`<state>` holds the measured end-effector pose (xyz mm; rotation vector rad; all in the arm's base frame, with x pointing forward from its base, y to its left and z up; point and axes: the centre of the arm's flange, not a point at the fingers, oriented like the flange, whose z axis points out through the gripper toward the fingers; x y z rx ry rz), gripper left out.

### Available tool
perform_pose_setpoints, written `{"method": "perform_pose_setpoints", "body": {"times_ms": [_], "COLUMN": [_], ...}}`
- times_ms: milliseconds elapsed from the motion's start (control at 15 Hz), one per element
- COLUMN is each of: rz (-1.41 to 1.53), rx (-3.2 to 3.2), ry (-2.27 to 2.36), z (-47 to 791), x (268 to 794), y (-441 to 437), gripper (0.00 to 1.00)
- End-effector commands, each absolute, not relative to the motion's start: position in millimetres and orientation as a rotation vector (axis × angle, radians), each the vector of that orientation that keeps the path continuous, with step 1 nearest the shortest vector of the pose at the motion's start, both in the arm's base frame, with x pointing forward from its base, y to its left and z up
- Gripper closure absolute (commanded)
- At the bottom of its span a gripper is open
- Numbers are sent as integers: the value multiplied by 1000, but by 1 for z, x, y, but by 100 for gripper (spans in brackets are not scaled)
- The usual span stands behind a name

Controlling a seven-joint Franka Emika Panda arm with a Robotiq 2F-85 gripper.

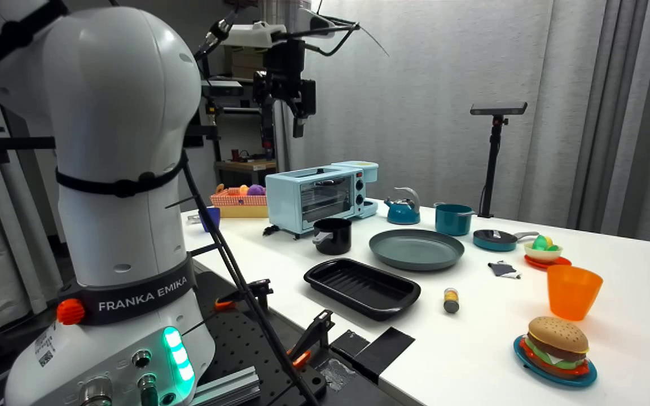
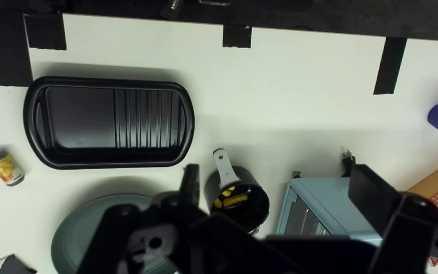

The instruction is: Pour the fries out of the black pot and onto the grey plate

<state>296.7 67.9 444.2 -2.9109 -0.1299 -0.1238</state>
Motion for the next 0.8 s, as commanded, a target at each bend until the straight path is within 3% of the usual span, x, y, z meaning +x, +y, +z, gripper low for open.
{"method": "perform_pose_setpoints", "body": {"times_ms": [0,733], "rz": [-124,-111], "rx": [-2911,-2917], "ry": [-130,-138], "z": [444,443], "x": [297,299], "y": [68,66], "gripper": [0,0]}}
